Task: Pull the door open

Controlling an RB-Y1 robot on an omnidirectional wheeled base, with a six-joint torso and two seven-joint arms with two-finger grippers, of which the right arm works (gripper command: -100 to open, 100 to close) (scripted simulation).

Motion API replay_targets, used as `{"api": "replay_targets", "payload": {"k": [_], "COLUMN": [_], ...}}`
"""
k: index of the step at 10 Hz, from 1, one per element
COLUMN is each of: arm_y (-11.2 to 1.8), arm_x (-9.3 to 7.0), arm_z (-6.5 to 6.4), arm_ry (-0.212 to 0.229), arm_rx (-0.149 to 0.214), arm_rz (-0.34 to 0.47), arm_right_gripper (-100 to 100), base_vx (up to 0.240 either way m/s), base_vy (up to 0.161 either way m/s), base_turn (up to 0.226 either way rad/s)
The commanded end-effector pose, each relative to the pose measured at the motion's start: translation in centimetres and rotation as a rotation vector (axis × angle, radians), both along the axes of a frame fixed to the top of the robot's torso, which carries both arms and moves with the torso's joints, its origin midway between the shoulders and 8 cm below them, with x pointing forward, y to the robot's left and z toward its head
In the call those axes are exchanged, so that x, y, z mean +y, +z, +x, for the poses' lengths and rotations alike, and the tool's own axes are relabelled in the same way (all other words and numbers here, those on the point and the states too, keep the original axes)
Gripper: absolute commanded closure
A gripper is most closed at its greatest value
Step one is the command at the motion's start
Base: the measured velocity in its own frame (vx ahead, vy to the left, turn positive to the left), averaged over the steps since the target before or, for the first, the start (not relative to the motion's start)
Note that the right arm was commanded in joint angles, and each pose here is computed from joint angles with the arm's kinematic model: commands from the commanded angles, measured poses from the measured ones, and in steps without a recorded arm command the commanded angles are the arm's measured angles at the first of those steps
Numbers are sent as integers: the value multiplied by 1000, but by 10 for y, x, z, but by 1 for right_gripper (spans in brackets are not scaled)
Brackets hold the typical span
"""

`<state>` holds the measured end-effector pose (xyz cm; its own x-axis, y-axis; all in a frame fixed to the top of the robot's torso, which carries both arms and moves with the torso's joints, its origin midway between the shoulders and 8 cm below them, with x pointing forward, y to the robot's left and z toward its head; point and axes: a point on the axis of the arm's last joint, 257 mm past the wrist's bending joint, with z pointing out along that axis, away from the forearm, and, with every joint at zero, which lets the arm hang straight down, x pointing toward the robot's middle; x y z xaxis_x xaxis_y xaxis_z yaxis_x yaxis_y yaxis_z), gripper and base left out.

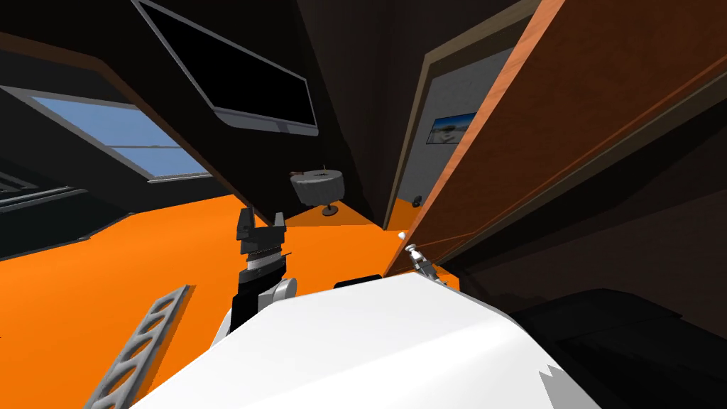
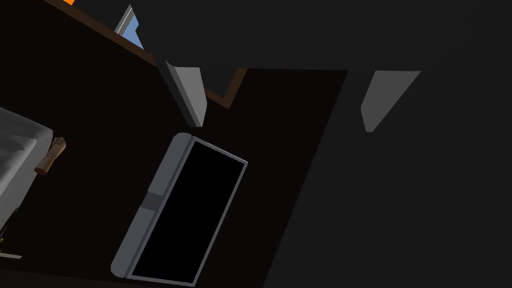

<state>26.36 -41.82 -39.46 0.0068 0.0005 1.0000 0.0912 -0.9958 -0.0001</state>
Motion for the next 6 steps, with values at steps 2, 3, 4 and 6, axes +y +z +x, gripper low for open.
{"api": "replay_targets", "payload": {"k": [2, 3, 4, 6], "arm_y": [1, 2, 2, 3], "arm_x": [0, -1, -1, -1], "arm_z": [0, 0, 0, 1], "arm_ry": [10, 13, 15, 21], "arm_rx": [-4, -5, -5, -6], "arm_rz": [1, 1, 1, 1], "arm_right_gripper": [100, 100, 100, 100], "base_vx": [-221, -191, -198, -198], "base_vy": [-81, -73, -68, -33], "base_turn": [156, 129, 138, 112]}}
